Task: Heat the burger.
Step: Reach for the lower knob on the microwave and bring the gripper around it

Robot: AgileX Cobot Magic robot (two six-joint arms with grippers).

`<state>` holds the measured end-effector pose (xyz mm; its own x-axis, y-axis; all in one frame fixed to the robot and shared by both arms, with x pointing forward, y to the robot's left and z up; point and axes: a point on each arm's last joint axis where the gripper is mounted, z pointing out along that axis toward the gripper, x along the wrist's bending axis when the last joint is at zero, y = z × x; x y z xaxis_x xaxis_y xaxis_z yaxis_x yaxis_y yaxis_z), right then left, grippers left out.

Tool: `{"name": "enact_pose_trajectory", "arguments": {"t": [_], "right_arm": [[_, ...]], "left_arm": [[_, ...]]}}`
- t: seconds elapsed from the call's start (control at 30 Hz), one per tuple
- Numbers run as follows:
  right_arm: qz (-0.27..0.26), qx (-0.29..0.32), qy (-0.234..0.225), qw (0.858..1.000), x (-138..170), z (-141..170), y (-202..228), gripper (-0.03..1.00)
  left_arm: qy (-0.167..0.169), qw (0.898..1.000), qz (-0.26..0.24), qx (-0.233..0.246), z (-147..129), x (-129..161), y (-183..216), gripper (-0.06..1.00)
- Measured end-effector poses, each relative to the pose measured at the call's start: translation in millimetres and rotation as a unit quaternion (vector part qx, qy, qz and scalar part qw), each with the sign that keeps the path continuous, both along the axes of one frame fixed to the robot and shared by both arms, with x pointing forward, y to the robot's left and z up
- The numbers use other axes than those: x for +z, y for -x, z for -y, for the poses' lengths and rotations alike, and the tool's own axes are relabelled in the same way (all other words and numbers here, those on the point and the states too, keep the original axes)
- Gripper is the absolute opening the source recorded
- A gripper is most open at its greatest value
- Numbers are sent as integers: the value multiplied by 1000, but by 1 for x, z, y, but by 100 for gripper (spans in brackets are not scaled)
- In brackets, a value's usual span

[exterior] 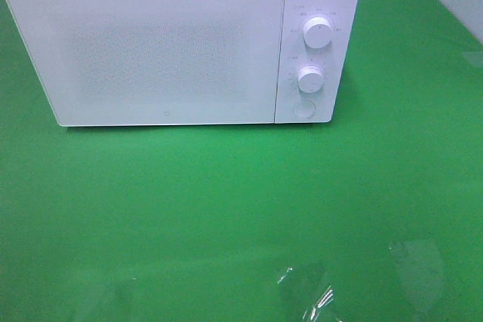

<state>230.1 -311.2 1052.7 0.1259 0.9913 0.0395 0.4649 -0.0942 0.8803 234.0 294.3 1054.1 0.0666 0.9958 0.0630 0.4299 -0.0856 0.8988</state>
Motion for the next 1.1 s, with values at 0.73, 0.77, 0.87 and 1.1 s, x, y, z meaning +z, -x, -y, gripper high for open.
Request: {"name": "enact_pose_trajectory", "arguments": {"t": [0.73,0.77,0.87,1.1], "right_arm": [[56,5,3,998,12,-1,-2,73],[56,5,3,998,12,-1,-2,73],[91,11,5,996,18,-1,-7,73],[64,18,9,998,22,-4,-37,73]], "left_arm": [[0,1000,0,0,0,0,0,97],[0,1000,0,0,0,0,0,97],[0,1000,0,0,0,0,0,97],[0,1000,0,0,0,0,0,97]]}}
